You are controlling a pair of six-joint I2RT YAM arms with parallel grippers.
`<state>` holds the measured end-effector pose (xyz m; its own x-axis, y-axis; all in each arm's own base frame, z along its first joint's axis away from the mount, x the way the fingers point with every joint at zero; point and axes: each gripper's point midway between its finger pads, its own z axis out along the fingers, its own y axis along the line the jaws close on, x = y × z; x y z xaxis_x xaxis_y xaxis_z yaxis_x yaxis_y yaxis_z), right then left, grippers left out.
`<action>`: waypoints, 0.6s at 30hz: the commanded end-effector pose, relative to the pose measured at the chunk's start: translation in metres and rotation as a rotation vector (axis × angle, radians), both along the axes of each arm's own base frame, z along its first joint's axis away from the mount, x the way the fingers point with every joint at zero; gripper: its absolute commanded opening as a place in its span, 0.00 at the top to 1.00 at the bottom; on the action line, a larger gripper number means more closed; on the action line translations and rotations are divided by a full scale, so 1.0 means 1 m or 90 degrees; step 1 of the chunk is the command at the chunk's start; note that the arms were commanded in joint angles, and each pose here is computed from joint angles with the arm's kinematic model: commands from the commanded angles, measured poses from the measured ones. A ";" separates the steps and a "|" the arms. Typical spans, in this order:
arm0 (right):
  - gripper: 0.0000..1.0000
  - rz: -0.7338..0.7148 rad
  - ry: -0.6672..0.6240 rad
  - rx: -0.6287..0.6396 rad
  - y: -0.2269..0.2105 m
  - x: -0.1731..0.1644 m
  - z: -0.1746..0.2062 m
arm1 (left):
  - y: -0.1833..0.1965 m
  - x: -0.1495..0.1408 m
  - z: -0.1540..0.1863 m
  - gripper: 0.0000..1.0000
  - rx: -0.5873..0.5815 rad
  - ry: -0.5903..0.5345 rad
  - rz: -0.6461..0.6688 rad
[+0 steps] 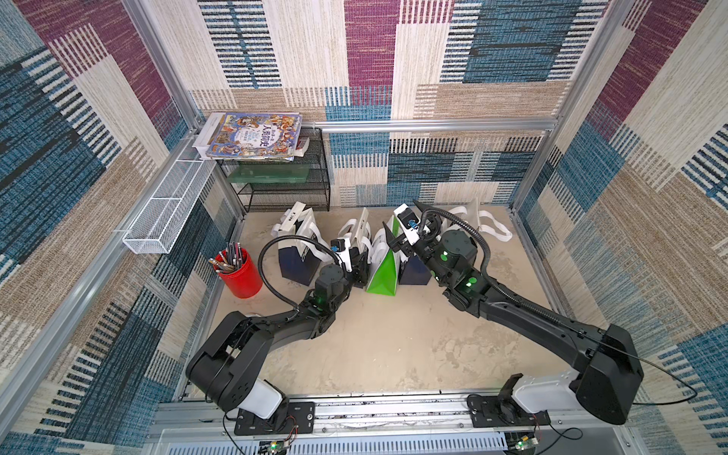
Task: Open the takeout bag
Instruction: Pick up the takeout bag at the center of the board.
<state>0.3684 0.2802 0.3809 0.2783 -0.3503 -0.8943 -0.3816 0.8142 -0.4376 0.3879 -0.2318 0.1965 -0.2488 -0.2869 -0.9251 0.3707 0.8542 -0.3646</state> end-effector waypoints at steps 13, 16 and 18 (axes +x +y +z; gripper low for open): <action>0.04 0.029 -0.163 -0.112 0.038 -0.012 -0.004 | 0.018 0.001 0.028 1.00 0.028 -0.083 0.055; 0.04 0.036 -0.160 -0.125 0.048 -0.007 -0.012 | 0.020 -0.001 0.030 1.00 0.034 -0.085 0.055; 0.04 0.043 -0.163 -0.135 0.057 -0.005 -0.018 | 0.020 -0.003 0.031 1.00 0.035 -0.087 0.054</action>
<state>0.3653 0.3293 0.3476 0.4485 -0.5108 -0.7335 -0.3304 0.6678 -0.6670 0.3857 -0.2155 0.2190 -0.1438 -0.2818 -0.9486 0.3426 0.8852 -0.3149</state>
